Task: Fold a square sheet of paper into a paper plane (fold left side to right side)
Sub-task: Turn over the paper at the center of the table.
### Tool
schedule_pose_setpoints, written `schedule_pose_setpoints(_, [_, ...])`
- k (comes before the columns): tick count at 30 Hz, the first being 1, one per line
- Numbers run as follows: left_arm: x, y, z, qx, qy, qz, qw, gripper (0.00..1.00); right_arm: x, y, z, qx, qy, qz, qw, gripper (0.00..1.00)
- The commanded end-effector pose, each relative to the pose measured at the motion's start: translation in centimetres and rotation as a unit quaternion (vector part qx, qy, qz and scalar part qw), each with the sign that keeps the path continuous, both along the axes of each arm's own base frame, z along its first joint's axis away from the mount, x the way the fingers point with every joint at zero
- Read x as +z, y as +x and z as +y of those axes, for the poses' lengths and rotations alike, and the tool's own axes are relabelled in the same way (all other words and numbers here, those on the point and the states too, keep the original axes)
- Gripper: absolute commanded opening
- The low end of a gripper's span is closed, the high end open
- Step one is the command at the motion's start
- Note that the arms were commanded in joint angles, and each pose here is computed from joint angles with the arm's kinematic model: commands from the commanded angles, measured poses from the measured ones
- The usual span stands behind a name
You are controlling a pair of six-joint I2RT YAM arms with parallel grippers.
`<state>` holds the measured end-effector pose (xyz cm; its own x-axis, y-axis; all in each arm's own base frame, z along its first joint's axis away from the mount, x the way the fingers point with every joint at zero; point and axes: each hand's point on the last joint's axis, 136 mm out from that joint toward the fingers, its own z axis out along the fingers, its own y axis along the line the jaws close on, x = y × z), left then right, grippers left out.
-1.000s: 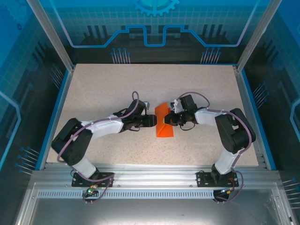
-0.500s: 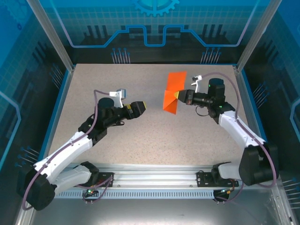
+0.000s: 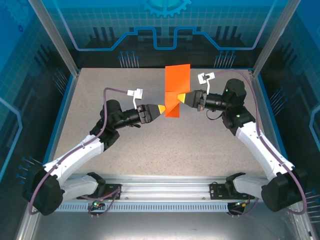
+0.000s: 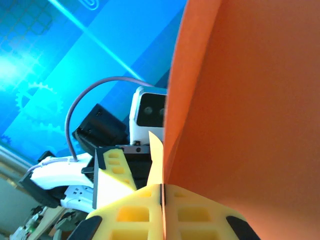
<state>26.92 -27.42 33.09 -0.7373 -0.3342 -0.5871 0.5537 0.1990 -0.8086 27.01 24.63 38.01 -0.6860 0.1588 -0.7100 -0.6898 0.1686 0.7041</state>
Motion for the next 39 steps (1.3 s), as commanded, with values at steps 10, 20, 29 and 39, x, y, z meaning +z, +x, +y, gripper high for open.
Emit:
schedule_pose_setpoints(10, [6.0, -3.3, -1.6, -0.055, -0.045, -0.081, 0.994, 0.48, 1.6, -2.0, 1.6, 0.037, 0.008, 0.004, 0.999, 0.06])
schedule_pose_setpoints(20, [3.9, -2.7, -1.4, -0.031, -0.006, -0.061, 0.998, 0.16, 0.9, -1.7, 1.3, 0.022, -0.006, 0.008, 1.000, 0.25])
schedule_pose_setpoints(29, [-5.7, 0.1, 2.9, 0.126, 0.225, 0.009, 0.966, 0.06, -6.7, 0.9, -6.3, -0.184, -0.239, 0.042, 0.953, 0.64])
schedule_pose_setpoints(39, [-15.2, 0.3, 8.5, 0.245, 0.653, 0.050, 0.715, 0.00, -18.3, 1.0, -21.1, -0.414, -0.467, 0.162, 0.764, 0.99])
